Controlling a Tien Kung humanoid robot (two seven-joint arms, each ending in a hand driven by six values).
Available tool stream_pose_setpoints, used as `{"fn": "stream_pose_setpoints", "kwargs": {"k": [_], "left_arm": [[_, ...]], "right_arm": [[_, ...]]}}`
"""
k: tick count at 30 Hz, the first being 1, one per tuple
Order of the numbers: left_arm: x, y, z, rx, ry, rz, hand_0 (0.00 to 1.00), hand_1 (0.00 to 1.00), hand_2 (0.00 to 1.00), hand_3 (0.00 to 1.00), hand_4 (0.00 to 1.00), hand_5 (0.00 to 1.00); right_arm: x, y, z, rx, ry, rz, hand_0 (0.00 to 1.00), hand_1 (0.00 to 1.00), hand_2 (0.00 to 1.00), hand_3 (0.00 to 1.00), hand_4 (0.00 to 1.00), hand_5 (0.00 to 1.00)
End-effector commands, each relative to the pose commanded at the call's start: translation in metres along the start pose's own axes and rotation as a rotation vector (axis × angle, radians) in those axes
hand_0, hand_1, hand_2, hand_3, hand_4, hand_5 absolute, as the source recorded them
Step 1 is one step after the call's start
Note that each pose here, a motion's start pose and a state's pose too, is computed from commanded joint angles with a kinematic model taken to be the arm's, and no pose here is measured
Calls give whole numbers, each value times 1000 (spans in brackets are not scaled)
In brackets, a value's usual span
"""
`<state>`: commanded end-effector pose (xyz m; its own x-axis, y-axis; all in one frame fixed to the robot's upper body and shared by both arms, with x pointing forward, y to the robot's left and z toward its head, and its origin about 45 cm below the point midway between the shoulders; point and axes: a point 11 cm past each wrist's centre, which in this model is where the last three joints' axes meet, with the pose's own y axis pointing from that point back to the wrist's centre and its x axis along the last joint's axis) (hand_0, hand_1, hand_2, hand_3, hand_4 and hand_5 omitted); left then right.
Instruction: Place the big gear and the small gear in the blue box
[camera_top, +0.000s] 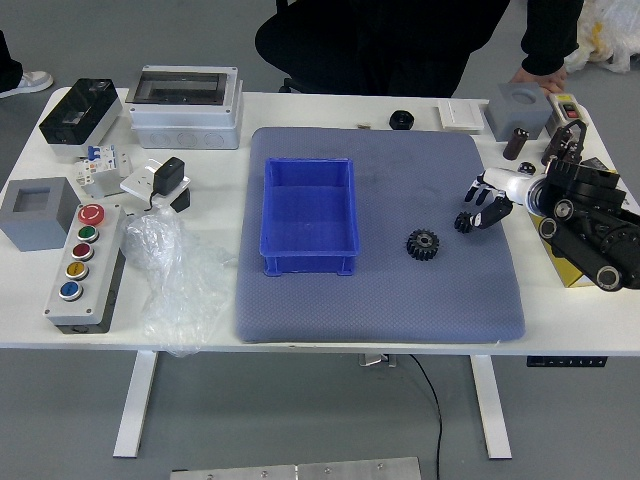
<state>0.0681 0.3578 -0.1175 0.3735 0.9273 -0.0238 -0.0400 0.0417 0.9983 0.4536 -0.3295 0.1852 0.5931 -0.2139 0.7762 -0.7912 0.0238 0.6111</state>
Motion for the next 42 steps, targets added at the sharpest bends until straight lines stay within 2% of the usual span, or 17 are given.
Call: {"fn": "stream_pose_setpoints", "kwargs": {"k": [17,42], "left_arm": [[0,0,-2,4,0,0,859,826,826,779,594,371],[1,0,-4,8,9,-2,859,827,827,779,594,371]], "right_arm": [[-9,-3,-4,0,-3,-19,585,563,749,731,671,189],[0,1,-4,-9,37,-15,593,566,757,734,675,202]]}}
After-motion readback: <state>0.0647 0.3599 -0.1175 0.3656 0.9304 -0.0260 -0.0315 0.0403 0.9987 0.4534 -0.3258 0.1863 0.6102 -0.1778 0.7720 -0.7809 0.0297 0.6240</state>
